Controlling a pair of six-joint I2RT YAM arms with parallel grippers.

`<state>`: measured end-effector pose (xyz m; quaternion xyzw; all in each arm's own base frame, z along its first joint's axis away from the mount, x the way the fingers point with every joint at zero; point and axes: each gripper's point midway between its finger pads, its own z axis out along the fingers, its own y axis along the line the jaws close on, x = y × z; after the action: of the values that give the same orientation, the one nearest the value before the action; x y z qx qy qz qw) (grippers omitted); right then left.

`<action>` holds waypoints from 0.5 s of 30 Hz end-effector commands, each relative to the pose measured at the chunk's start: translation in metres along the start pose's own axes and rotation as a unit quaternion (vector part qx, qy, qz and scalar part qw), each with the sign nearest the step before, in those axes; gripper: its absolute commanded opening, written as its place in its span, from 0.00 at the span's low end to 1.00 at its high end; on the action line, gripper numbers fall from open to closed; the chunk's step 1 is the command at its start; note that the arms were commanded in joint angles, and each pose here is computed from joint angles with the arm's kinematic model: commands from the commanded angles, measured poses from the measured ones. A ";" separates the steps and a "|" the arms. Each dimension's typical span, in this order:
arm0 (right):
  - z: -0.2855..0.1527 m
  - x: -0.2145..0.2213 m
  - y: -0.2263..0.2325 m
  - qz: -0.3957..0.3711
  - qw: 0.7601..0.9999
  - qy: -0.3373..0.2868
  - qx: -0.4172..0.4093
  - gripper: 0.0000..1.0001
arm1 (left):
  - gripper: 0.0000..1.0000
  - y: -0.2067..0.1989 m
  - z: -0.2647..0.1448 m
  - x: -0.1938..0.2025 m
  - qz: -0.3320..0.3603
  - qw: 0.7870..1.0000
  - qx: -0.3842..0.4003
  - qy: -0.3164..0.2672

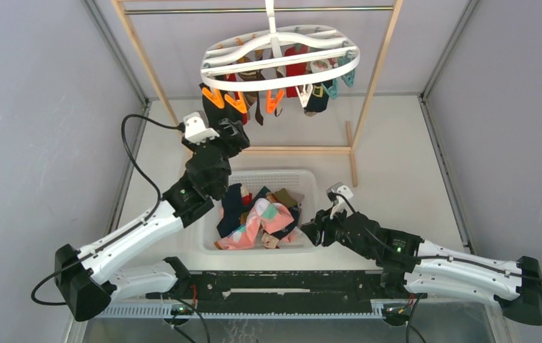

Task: Remove the socks clipped to the hanger
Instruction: Adjust the sock on the hanger.

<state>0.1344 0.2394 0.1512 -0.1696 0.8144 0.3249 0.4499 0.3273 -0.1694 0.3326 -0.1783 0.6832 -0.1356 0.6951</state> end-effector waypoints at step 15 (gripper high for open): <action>0.002 -0.004 0.006 0.013 1.000 -0.013 -0.012 0.50 | 0.84 0.027 0.023 -0.046 -0.005 1.000 -0.006 -0.024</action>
<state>0.1346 0.2402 0.1469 -0.1703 0.8172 0.3217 0.4468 0.3519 -0.1185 0.3335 -0.2047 0.6766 -0.0934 0.7011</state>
